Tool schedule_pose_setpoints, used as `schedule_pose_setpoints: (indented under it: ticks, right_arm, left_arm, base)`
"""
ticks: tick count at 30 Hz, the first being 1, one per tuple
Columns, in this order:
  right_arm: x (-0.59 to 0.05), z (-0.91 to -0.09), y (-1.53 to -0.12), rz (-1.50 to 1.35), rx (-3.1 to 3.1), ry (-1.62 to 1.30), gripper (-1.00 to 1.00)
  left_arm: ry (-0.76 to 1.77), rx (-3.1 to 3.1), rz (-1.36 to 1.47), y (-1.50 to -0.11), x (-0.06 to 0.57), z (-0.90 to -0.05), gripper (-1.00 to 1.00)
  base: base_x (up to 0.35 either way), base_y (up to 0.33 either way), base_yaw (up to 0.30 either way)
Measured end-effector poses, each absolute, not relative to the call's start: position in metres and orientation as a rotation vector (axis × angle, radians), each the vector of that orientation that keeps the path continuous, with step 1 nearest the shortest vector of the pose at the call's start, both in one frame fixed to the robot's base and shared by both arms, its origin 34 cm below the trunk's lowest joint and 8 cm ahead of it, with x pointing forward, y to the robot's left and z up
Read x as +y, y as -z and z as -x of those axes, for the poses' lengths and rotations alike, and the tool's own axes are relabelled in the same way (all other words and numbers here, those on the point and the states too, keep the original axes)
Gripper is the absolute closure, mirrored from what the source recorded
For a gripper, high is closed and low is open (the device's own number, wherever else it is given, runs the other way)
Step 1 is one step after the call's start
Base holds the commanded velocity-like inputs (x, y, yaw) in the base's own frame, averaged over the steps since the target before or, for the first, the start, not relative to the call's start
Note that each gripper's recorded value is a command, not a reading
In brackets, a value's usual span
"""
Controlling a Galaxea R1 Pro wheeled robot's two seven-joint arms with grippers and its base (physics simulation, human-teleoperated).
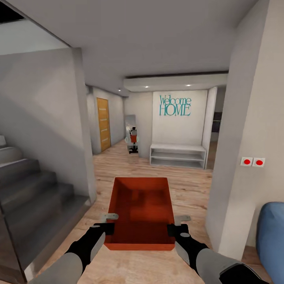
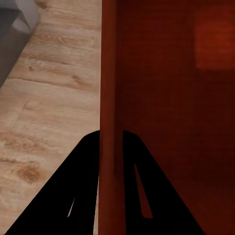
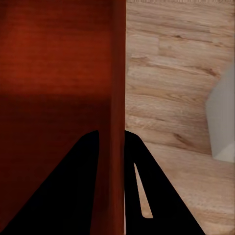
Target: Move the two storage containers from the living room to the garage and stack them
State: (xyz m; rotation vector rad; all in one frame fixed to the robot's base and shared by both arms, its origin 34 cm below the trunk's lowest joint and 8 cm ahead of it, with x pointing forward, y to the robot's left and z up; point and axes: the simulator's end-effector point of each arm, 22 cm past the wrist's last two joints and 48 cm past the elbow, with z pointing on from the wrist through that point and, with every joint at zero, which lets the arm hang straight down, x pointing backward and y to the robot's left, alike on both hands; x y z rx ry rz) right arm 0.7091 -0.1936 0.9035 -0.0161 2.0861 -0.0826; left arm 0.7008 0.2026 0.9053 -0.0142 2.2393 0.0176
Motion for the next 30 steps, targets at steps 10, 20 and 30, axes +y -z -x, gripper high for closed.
schedule_pose_setpoints:
  ticks: [10, 20, 30]
  right_arm:
    - [-0.1937, -0.7091, -0.9035, 0.016, 2.086, 0.082, 1.0]
    - [-0.1937, -0.709, -0.9034, 0.016, 2.086, 0.083, 1.0]
    - [-0.1935, -0.7088, -0.9032, 0.016, 2.087, 0.082, 1.0]
  left_arm:
    - [-0.018, 2.239, 0.014, -0.9054, 0.2025, -0.7008, 1.0]
    - [-0.017, 2.24, 0.014, -0.9051, 0.2025, -0.7006, 1.0]
    - [-0.018, 2.24, 0.014, -0.905, 0.2026, -0.7006, 1.0]
  base:
    - [0.323, 0.0, 0.0]
    - [0.323, 0.0, 0.0]
    - [0.323, 0.0, 0.0]
